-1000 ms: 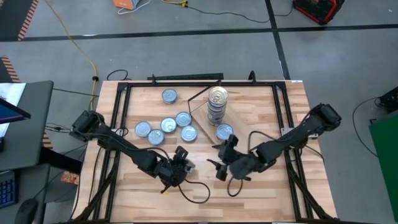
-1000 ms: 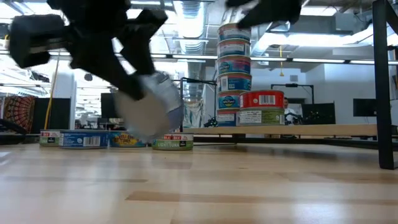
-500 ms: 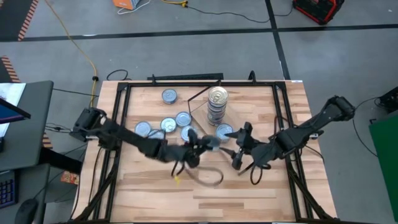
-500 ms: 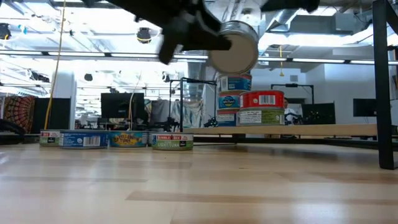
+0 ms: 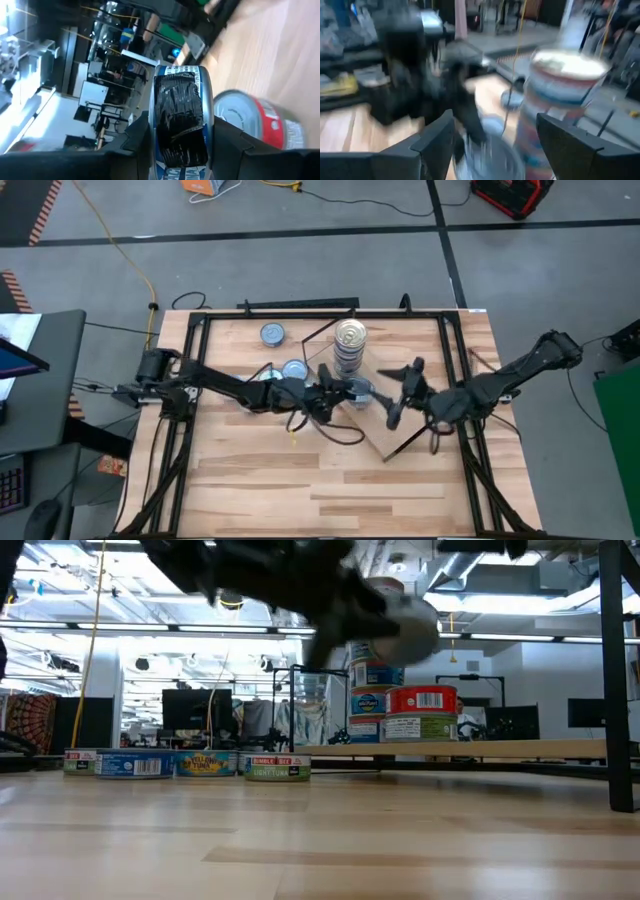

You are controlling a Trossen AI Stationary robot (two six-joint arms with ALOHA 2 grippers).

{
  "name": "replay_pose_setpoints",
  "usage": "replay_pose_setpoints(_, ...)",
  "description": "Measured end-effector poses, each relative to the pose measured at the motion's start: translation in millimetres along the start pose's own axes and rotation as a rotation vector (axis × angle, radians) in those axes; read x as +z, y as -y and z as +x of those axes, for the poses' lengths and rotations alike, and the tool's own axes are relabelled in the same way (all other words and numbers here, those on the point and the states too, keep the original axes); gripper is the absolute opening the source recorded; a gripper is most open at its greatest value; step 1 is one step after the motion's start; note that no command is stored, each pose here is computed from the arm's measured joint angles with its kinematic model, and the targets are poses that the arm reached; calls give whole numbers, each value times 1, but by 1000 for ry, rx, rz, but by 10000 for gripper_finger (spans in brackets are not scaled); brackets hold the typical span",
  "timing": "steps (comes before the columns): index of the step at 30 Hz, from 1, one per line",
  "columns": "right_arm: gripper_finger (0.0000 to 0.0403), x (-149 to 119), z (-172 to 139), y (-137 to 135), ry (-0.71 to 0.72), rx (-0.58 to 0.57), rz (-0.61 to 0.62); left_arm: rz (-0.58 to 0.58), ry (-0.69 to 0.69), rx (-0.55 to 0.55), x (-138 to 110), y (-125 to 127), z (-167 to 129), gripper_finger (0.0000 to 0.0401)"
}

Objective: Stack canned seafood by type on shelf
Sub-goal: Stack the blue tuna can on top of the red tuna can on the shelf

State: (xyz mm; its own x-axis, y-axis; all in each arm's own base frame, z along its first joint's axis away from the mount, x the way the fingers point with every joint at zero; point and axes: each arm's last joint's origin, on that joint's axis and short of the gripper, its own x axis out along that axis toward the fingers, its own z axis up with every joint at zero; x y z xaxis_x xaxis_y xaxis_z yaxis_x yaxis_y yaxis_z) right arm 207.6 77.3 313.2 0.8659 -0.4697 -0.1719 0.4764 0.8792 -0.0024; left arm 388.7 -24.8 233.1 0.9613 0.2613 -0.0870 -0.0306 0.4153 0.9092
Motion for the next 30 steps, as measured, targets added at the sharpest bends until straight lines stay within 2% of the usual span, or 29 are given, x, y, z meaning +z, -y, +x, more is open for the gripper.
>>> replay_pose_setpoints(2, 301, 8, -5, 5, 32, 3, -6, 44, -24, -10, -3, 9, 14, 140)
replay_pose_setpoints(6, 301, 13, -11, 10, 56, 12, -8, 105, -157, 28, -10, 17, 32, 140)
replay_pose_setpoints(15, 301, 19, -17, 14, 83, 21, -37, 144, -148, 9, -11, 16, 36, 142)
replay_pose_setpoints(18, 301, 20, -17, 14, 92, 23, -43, 128, -94, -60, -12, 21, 36, 151)
replay_pose_setpoints(30, 301, 20, -17, 13, 92, 25, -58, 44, -95, -106, -13, 25, 35, 162)
